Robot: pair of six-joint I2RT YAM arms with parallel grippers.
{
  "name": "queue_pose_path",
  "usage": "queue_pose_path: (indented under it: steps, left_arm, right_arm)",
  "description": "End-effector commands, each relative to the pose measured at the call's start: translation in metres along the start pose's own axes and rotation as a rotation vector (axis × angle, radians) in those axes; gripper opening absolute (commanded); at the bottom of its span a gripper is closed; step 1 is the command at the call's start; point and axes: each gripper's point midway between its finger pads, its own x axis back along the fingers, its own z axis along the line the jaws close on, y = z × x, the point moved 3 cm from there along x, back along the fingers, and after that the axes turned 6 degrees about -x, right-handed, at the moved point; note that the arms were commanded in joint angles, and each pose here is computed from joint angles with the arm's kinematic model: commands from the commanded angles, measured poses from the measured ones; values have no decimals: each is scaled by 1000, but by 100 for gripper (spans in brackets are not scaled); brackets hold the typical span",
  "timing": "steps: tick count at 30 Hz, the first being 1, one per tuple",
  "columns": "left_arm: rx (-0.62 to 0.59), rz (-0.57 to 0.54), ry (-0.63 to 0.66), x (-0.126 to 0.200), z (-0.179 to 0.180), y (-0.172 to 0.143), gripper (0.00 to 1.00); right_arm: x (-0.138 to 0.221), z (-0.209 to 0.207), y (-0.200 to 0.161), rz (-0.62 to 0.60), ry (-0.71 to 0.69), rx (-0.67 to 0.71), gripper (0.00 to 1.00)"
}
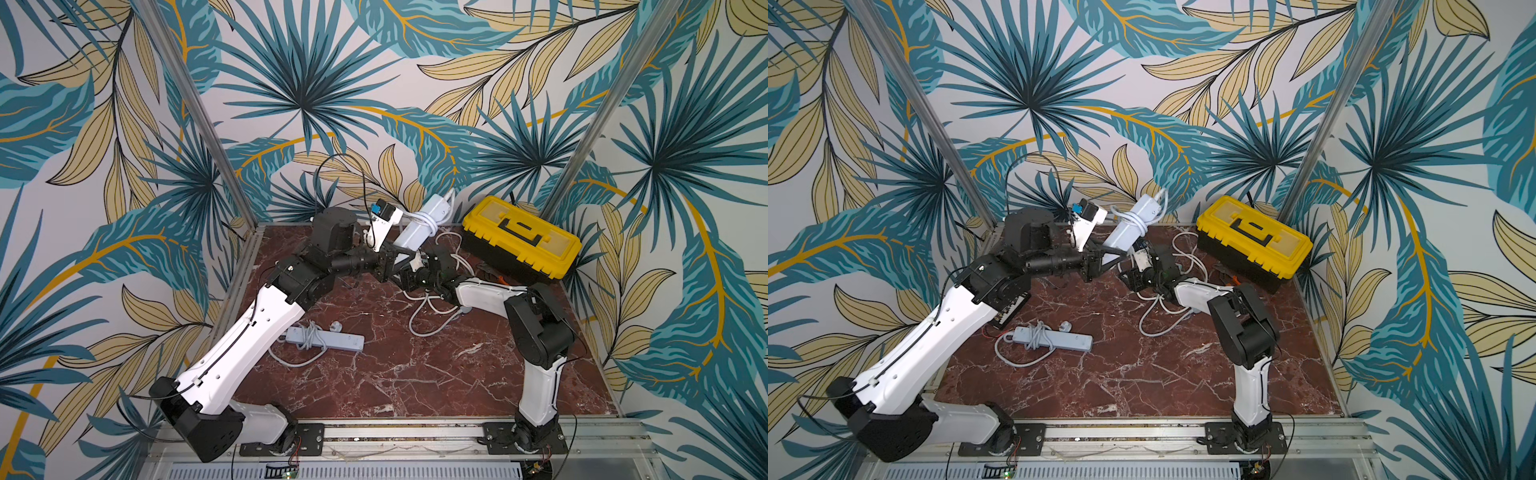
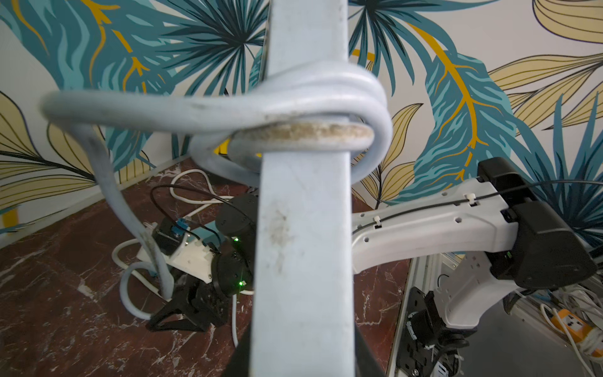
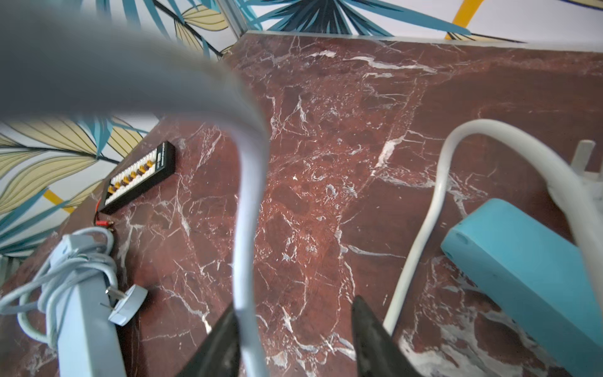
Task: Wrap the cord around the power strip
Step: Wrap the power cord around the power strip.
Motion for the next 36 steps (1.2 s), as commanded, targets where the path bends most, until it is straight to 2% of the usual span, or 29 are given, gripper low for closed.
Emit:
queue_pose_path:
  steps: [1,3,7,11,15,18,21,24,27,29,33,36]
  left_arm:
    - [-61,-178,54,30,5,40,0]
    - [-42,-190,110,40,22,41,0]
    - [-16,-188,229,56,59,33,0]
    - [-28,-105,363,63,90,11,0]
    - [-57,73,513,54,124,-25,0]
    - [-53,176,562,44,143,-52,0]
    - [-52,243,560,31,154,-72,0]
    - [-85,322,546,17,158,-91,0]
    - [-169,434,471,-6,144,-113,0]
    - [-237,495,370,-23,124,-127,0]
    - [-251,499,153,-37,82,-144,0]
    - [-232,462,4,-35,53,-148,0]
  right_arm:
    - [16,-3,-7,49,-64,63,25]
    - [26,-4,-14,86,-120,125,14]
    - [54,-12,-22,118,-268,260,0]
    - [92,-25,-21,91,-448,387,0]
    - [128,-21,-8,37,-607,602,0]
    - [151,5,9,-54,-608,772,0]
    - [172,35,26,-98,-540,905,0]
    - [193,68,43,-151,-457,1047,0]
    - [214,93,75,-220,-415,1079,0]
    - [222,107,96,-240,-391,1102,0]
    - [215,111,127,-205,-349,1082,0]
    - [200,88,141,-117,-343,1023,0]
